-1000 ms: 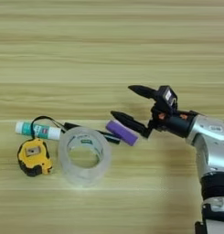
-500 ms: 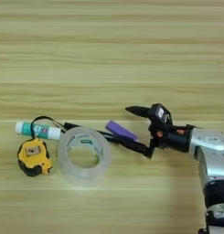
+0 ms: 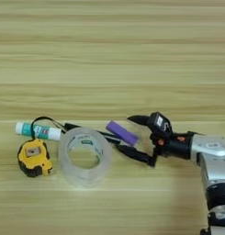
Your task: Move the objects on the table
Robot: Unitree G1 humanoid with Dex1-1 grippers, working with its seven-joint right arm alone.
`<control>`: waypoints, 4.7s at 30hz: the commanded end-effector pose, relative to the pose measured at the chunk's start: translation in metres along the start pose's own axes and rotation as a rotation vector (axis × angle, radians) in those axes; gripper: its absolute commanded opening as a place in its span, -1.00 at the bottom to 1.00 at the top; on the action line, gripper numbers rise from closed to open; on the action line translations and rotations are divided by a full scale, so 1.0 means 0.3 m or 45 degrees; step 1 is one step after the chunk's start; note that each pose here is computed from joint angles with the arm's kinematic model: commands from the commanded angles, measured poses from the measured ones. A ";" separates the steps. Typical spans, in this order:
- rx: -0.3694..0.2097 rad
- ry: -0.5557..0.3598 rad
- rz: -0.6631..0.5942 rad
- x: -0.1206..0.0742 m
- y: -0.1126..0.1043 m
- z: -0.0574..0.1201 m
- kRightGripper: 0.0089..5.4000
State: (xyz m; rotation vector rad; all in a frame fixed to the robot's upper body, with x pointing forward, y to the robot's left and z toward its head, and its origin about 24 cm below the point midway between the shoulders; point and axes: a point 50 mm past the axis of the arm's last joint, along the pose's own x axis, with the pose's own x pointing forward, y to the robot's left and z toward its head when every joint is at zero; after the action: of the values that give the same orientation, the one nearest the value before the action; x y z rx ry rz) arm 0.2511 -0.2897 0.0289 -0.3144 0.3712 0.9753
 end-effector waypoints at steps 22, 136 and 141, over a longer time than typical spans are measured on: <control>-0.039 0.051 -0.147 -0.069 -0.101 0.035 0.48; -0.335 0.267 0.093 -0.172 0.001 -0.020 -0.48; -0.382 0.301 0.130 -0.174 0.003 -0.029 -0.48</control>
State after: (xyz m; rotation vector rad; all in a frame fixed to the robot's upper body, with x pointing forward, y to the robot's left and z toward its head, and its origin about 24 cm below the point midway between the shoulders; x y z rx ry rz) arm 0.2185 -0.3187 0.0324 -0.5983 0.4027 1.1245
